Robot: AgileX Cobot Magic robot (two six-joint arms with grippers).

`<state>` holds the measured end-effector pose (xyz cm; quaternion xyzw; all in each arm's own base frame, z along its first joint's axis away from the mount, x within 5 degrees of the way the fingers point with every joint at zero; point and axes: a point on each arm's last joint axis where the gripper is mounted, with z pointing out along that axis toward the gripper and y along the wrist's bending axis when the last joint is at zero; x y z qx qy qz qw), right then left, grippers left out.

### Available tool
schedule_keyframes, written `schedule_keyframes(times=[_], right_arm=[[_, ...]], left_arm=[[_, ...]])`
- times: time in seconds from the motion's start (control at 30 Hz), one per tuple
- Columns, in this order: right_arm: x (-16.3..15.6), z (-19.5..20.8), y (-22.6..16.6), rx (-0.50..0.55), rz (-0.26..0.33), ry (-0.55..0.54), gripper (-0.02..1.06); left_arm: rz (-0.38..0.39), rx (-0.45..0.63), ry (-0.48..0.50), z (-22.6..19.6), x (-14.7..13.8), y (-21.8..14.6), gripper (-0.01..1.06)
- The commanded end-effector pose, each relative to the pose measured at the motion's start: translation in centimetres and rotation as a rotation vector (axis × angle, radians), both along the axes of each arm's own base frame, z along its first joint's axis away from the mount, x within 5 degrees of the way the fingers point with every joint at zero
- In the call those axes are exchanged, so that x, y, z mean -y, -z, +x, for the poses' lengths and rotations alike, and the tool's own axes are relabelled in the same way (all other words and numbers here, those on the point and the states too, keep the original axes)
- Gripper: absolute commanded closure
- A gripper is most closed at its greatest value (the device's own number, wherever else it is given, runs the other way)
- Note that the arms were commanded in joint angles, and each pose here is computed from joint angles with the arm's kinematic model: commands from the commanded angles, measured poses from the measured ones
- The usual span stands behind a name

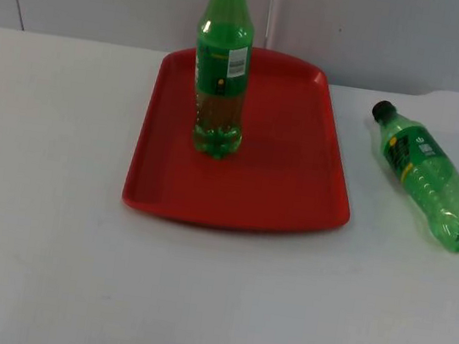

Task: Place the bottle upright on the tray.

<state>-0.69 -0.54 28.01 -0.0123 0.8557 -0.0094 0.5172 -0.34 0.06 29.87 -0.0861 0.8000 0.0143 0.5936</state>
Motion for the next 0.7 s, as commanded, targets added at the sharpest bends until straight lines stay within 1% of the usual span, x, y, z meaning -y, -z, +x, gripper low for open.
schedule_keyframes(times=[0.0,0.2,0.3,0.37,0.4,0.43,0.47,0.6,0.67], right_arm=[[0.0,0.0,0.0,0.009,-0.011,0.005,-0.01],[0.0,0.0,0.0,0.009,-0.011,0.005,-0.01],[0.0,0.0,0.0,0.009,-0.011,0.005,-0.01],[0.0,0.0,0.0,0.009,-0.011,0.005,-0.01],[0.0,0.0,0.0,0.009,-0.011,0.005,-0.01],[0.0,0.0,0.0,0.009,-0.011,0.005,-0.01],[0.0,0.0,0.0,0.009,-0.011,0.005,-0.01],[0.0,0.0,0.0,0.009,-0.011,0.005,-0.01],[0.0,0.0,0.0,0.009,-0.011,0.005,-0.01]], left_arm=[[-0.006,-0.033,0.055,0.2,0.4,0.7,0.19],[0.032,-0.039,0.123,0.2,0.9,0.7,0.19],[0.031,-0.055,0.126,0.1,0.9,0.8,0.19],[0.033,-0.105,0.126,-0.2,0.9,1.1,0.19],[0.033,-0.105,0.126,-0.2,0.9,1.1,0.19],[0.042,-0.154,0.117,-0.2,0.8,1.6,0.19],[0.034,-0.169,0.107,-0.3,0.7,1.8,0.19],[0.025,-0.161,0.108,-0.2,0.7,1.8,0.19],[0.032,-0.199,0.111,0.0,0.7,2.5,0.19]])
